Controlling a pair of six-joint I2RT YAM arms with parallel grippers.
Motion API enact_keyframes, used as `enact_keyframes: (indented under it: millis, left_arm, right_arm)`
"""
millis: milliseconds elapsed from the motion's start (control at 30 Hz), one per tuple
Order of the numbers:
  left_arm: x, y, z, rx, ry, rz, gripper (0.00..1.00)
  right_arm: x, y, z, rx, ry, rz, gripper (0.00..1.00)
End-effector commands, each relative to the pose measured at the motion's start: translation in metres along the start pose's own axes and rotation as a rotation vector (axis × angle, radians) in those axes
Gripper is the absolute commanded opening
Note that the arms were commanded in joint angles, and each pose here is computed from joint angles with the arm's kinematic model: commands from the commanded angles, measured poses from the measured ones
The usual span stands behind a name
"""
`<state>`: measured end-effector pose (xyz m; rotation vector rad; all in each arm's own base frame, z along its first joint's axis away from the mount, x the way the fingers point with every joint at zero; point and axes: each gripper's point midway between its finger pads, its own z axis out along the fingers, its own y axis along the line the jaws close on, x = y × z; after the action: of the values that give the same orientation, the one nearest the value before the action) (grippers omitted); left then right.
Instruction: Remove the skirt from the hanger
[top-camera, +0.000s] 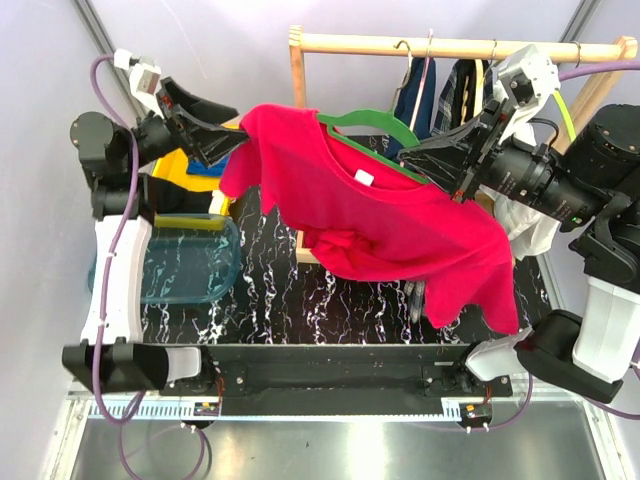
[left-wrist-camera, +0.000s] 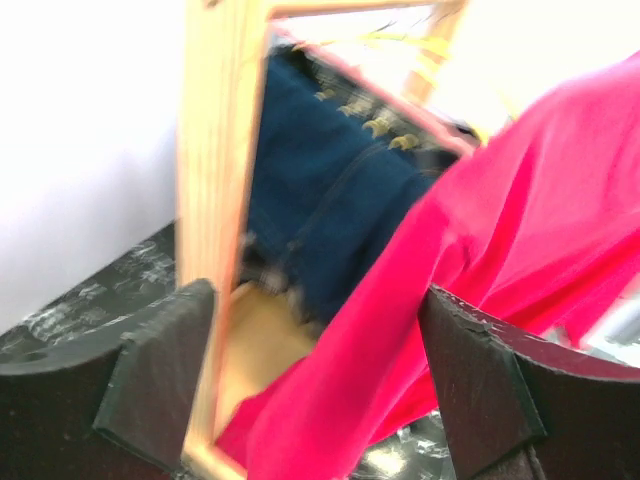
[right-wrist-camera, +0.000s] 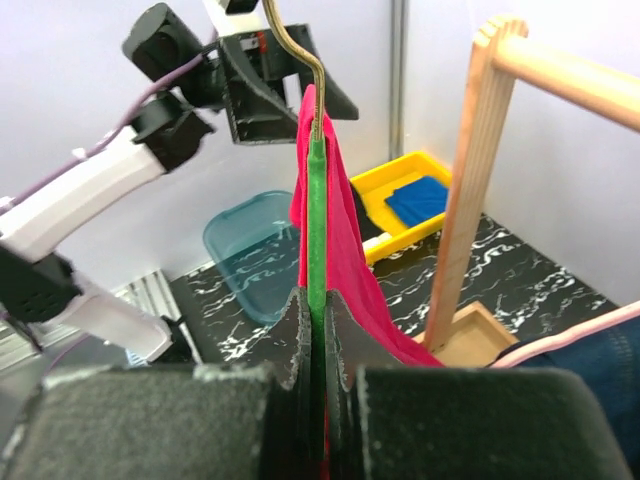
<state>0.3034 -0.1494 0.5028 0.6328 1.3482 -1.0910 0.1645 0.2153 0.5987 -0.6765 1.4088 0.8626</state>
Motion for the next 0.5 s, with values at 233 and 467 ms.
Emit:
enact_keyframes:
  millis: [233,467]
  left_arm:
    - [0.014,-0.113,-0.003,0.458,0.14,0.035,0.83]
    - [0.019,-0.13,-0.007,0.503,0.172,0.049,0.82]
  right_arm:
    - [-0.036,0.017,0.005,-0.083,-0.138,0.013,0.0]
    - [-0.032,0.014,0.016,-0.086,-0.126,-0.002,0.0]
